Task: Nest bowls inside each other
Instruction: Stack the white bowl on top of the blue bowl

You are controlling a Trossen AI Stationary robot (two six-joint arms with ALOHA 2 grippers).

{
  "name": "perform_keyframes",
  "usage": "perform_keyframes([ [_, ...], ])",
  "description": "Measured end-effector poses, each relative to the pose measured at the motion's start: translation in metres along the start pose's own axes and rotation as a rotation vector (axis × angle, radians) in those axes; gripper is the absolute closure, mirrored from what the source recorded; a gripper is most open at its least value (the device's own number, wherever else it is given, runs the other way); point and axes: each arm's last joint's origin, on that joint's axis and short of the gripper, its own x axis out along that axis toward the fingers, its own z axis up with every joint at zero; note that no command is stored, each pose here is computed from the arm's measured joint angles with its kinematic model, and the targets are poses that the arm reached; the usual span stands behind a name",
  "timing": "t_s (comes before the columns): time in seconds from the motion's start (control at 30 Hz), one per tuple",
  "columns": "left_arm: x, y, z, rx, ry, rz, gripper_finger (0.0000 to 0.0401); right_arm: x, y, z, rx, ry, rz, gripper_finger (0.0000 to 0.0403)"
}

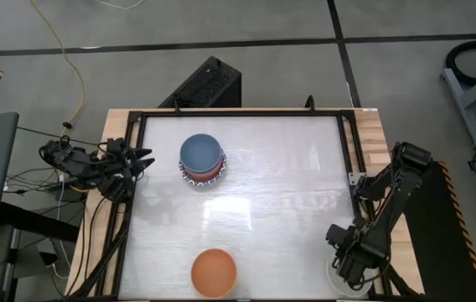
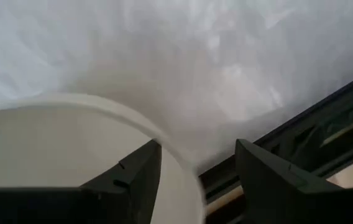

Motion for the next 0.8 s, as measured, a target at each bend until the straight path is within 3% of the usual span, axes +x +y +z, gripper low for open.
perform_keyframes([
  [0.3, 0.0, 0.0, 0.0, -0.004, 0.0, 0.0, 0.021, 0.018, -0.008, 0.001, -0.134, 0.0, 0.029, 0.0193],
  [0.43, 0.0, 0.0, 0.0, -0.004, 0.001, 0.0, 0.021, 0.026, -0.011, 0.007, -0.093, 0.019, 0.015, 0.0252],
  [0.6, 0.0, 0.0, 0.0, -0.004, 0.001, 0.0, 0.021, 0.026, -0.011, 0.026, -0.033, 0.017, 0.03, 0.0371],
  [0.67, 0.0, 0.0, 0.0, -0.004, 0.001, -0.001, 0.021, 0.026, -0.011, 0.038, -0.008, 0.021, 0.046, 0.0388],
  [0.8, 0.0, 0.0, 0.0, 0.0, 0.004, -0.001, 0.021, 0.027, -0.015, 0.073, 0.121, 0.013, 0.068, 0.0381],
])
